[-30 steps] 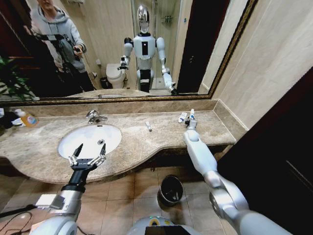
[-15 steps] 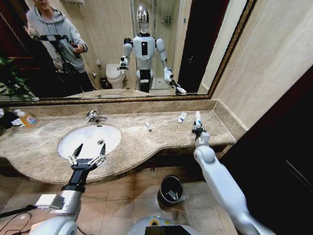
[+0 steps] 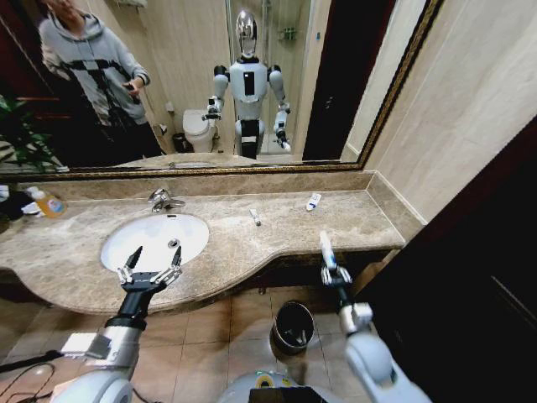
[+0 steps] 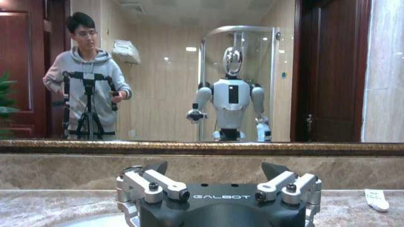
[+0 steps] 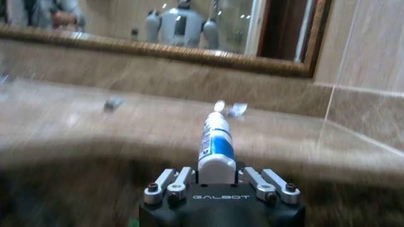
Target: Pick up the trash from the sink and place it in the trash bin.
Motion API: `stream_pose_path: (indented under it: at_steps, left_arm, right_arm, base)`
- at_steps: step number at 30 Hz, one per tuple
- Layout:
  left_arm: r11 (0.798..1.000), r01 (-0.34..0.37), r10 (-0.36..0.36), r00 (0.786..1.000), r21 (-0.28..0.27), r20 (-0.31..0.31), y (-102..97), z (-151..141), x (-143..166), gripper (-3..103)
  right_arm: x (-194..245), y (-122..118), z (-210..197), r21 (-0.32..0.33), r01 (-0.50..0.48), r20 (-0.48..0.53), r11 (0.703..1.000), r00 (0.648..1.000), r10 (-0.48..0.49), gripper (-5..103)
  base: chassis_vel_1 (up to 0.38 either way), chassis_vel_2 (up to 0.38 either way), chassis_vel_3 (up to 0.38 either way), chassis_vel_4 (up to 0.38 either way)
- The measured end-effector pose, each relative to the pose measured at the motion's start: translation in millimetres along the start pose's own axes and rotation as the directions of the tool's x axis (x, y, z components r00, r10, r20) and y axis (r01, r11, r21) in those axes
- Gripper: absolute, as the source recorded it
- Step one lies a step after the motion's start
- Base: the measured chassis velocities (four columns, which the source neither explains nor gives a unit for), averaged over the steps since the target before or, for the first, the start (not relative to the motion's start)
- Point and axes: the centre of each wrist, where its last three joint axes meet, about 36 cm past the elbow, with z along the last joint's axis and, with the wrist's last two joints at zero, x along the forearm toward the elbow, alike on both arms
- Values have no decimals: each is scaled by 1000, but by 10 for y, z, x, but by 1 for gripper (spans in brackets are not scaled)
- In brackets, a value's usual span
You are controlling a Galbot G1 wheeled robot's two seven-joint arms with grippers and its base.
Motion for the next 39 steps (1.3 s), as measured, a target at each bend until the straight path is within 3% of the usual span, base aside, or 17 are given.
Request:
stream_pose_path:
  at_steps: [6,10,11,15,22,24,32,39]
  left_arm:
    - [1000,0,0,1000,0,0,0,0,0,100]
    - [1000,0,0,1000,0,0,0,0,0,100]
    - [1000,0,0,1000,0,0,0,0,0,100]
    - [1000,0,0,1000,0,0,0,0,0,100]
    - [1000,0,0,1000,0,0,0,0,0,100]
    - [1000,0,0,1000,0,0,0,0,0,100]
    - [1000,0,0,1000,0,0,0,0,0,100]
    - [1000,0,0,1000,0,0,0,0,0,100]
  right_arm:
    - [572,167,553,51,92,-123,994,989,-85,30]
    - [695,253,884,65,137,-212,988,970,-120,30]
    - [694,310,1115,86,161,-271,983,953,-133,30]
    - [572,360,1419,112,193,-359,975,923,-141,30]
    - [168,381,1932,152,193,-419,969,901,-114,30]
    - [126,345,2107,147,229,-481,962,866,-133,30]
    - [132,348,2375,135,293,-578,946,799,-165,30]
    - [60,390,2406,145,312,-582,939,794,-174,30]
  base:
    - [0,0,0,0]
    - [0,0,0,0]
    - [0,0,0,0]
    - [0,0,0,0]
    - [0,0,0,0]
    - [0,0,0,0]
    - [0,0,0,0]
    - [0,0,0,0]
